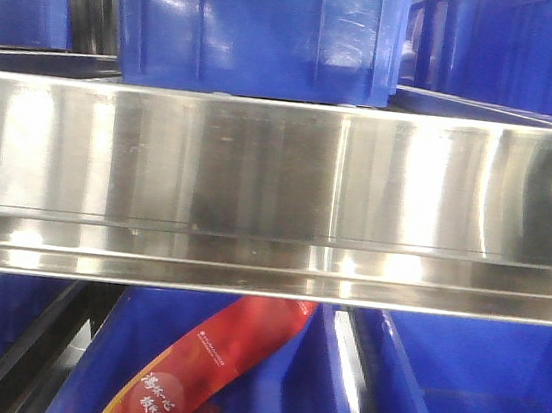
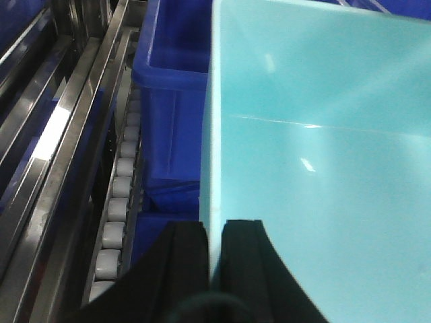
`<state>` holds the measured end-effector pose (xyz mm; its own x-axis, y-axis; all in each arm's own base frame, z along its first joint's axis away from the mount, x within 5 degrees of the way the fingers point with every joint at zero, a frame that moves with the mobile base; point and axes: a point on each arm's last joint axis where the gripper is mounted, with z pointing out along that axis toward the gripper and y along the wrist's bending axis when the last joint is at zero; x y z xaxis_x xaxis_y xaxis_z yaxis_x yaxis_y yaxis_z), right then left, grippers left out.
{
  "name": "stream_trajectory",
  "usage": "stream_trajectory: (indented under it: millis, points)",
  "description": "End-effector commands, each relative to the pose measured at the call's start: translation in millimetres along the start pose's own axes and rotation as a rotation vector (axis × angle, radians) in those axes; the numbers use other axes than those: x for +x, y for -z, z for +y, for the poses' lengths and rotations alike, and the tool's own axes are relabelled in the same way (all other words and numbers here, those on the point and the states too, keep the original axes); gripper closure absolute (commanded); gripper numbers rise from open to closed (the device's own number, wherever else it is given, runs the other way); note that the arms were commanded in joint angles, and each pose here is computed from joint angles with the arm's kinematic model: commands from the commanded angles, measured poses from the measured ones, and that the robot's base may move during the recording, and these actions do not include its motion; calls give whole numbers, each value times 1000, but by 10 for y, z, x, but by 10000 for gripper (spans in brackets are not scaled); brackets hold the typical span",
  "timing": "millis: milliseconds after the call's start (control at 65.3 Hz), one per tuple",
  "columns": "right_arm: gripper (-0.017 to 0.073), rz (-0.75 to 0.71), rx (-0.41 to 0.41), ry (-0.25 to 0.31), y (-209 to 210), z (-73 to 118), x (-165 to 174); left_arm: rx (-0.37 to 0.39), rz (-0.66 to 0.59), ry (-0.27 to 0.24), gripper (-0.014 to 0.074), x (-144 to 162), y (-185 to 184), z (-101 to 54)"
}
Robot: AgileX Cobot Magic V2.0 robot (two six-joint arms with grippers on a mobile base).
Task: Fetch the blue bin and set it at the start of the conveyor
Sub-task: 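Lift the turquoise bin with both grippers and pull it off the shelf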
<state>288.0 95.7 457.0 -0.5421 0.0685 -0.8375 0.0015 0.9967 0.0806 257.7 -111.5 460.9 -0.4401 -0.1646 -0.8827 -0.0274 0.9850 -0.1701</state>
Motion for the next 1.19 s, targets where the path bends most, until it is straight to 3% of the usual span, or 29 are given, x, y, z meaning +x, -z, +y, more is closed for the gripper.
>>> stream_trajectory:
  millis: [0,1180]
  points:
    - [712,-58,-4,12,71,-18,-58,22,-57,-7,705,-62,73,-5]
    - [712,-62,-6,12,71,-16,-62,23,-57,-8,705,-61,66,-9]
